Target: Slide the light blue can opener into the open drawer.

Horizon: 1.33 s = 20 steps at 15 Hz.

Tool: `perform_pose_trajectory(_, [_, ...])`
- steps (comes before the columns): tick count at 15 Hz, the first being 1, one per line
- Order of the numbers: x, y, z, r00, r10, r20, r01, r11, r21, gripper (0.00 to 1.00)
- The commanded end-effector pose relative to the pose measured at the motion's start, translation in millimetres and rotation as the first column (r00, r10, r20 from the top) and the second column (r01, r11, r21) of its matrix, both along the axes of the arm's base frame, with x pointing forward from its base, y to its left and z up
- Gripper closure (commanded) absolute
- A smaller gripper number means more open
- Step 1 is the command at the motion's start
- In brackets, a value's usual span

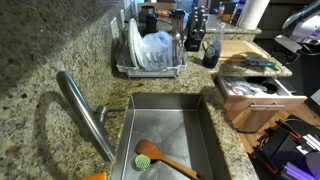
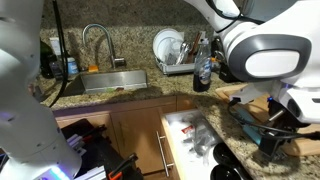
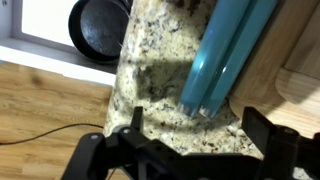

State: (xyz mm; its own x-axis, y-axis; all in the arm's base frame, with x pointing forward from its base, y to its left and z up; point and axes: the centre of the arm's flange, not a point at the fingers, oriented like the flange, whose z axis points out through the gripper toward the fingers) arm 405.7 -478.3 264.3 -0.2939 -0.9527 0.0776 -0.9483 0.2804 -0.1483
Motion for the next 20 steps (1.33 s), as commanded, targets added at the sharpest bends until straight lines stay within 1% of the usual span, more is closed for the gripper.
perform_pose_trajectory(1, [-7, -5, -11, 0.988, -0.152, -0.007, 0.152, 0.983, 0.102, 0.00])
perform_pose_trajectory(2, [-4, 2, -6, 0.996, -0.085, -0.009, 0.085, 0.995, 0.053, 0.00])
perform_pose_trajectory(5, [-9, 0, -9, 0.991, -0.133, -0.017, 0.134, 0.988, 0.077, 0.00])
perform_pose_trajectory(7, [-5, 3, -14, 0.991, -0.131, -0.036, 0.135, 0.982, 0.132, 0.00])
perform_pose_trajectory(9, [0, 7, -25, 0.987, -0.138, -0.082, 0.150, 0.973, 0.173, 0.00])
perform_pose_trajectory(10, [1, 10, -29, 0.983, -0.149, -0.104, 0.166, 0.970, 0.179, 0.00])
perform_pose_trajectory(11, [-6, 14, -20, 0.989, -0.133, -0.067, 0.142, 0.978, 0.152, 0.00])
perform_pose_trajectory(16, [-3, 16, -26, 0.985, -0.148, -0.094, 0.162, 0.974, 0.161, 0.00])
perform_pose_trajectory(18, [-3, 17, -28, 0.986, -0.140, -0.091, 0.154, 0.974, 0.167, 0.00])
perform_pose_trajectory(19, [-2, 19, -28, 0.990, -0.123, -0.074, 0.135, 0.975, 0.179, 0.00])
perform_pose_trajectory(20, [0, 21, -30, 0.995, -0.085, -0.061, 0.093, 0.985, 0.149, 0.00])
